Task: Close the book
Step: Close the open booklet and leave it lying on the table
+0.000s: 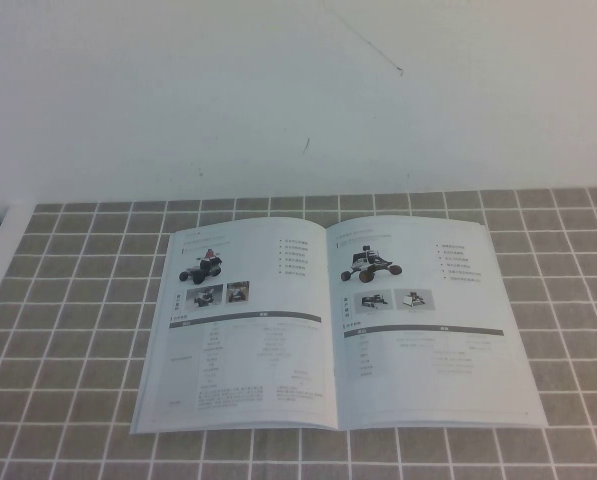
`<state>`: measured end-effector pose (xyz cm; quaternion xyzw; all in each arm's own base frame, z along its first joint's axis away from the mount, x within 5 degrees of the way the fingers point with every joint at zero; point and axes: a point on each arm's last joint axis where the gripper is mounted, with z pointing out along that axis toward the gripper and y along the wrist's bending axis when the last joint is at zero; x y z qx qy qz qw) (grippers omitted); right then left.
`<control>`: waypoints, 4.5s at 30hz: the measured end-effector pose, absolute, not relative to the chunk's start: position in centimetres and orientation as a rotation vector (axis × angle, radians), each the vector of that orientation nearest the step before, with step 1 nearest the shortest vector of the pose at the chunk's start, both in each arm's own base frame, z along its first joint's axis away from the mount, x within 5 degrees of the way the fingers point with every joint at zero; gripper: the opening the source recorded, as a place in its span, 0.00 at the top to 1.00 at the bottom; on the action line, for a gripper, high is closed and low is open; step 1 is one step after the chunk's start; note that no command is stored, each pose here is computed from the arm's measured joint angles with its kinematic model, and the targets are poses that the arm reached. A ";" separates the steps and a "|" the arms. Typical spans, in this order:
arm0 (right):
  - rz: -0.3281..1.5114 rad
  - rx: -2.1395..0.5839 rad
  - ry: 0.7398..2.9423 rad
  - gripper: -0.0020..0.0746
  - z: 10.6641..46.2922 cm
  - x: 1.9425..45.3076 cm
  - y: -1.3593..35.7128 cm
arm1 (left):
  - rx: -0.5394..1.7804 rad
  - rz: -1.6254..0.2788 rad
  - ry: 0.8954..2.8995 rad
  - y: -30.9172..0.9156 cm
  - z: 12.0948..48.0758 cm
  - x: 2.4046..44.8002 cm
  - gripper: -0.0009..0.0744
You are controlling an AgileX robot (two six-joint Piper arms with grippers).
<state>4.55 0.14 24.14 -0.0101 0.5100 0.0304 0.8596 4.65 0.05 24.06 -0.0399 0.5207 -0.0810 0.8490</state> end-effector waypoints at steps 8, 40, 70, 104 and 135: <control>0.112 0.068 1.025 0.98 25.1 4.3 -0.3 | -0.199 -0.279 1.031 0.5 24.5 4.4 0.99; 0.357 -0.427 2.394 0.98 27.7 17.2 4.3 | -0.289 -0.357 2.033 -1.6 28.6 15.8 0.99; 0.520 -0.741 2.552 0.98 15.1 36.0 13.3 | -0.180 -0.792 2.346 -5.9 20.9 30.1 0.95; 0.532 -0.741 2.650 0.98 11.5 36.4 13.3 | -0.293 -0.782 2.519 -5.3 14.4 35.2 0.08; 0.565 -0.715 2.676 0.98 11.6 36.5 13.3 | -0.093 -0.583 2.791 -3.9 18.6 37.6 0.13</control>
